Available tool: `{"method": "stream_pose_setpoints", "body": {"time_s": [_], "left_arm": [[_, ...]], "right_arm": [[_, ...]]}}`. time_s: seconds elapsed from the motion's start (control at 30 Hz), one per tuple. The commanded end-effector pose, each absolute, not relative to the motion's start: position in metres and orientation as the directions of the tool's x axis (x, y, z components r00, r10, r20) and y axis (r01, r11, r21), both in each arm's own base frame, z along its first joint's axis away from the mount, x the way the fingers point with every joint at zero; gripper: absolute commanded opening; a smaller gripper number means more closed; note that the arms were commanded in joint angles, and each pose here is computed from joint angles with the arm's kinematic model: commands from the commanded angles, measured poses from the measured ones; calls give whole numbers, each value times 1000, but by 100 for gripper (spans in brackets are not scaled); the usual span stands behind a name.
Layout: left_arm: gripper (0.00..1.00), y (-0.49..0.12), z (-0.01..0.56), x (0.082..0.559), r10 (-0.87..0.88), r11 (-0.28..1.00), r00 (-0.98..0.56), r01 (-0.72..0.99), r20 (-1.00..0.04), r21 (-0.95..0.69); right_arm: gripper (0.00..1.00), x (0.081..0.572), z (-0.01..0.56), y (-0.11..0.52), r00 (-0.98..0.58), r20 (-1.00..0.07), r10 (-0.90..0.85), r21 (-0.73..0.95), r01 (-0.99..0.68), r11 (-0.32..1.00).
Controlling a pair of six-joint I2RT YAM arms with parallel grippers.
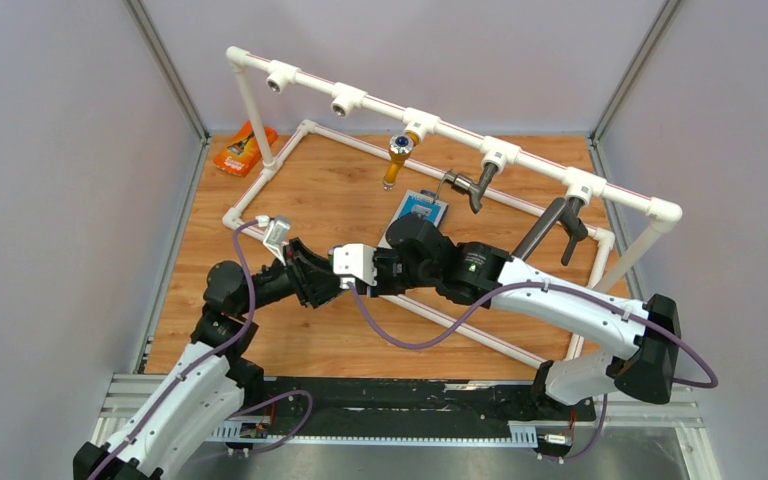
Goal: Install the water faucets
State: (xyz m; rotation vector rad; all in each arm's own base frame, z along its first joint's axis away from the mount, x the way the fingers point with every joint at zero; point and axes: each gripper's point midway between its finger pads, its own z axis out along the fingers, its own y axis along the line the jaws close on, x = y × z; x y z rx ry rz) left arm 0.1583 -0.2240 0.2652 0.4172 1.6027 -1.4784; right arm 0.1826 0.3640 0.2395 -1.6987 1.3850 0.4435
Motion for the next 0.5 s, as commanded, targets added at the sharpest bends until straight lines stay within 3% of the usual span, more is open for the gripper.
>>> {"method": "stream_pose_setpoints", "body": {"time_s": [0.0,0.07,0.1,0.17,0.2,0.47], "left_arm": [[55,-227,282,160,-360,205,-504,778,-785,-594],[49,-227,283,161,-370,206,-503,776,-781,-596],[32,-227,283,160,-371,203,-504,775,-780,-598],[7,-226,285,163,-384,214,-503,767,-774,-605],[0,-225,286,165,-394,222,-505,759,-768,-612],[0,-208,278,201,-497,392,-505,594,-705,-702]], "right_arm": [[0,183,264,376,308,-779,-546,-386,-922,30],[0,183,263,377,305,-780,-547,-383,-923,31],[0,183,263,377,301,-780,-548,-380,-925,32],[0,183,263,378,298,-783,-546,-377,-926,34],[4,182,266,378,298,-787,-540,-375,-926,36],[62,185,307,373,306,-825,-475,-400,-910,109]]}}
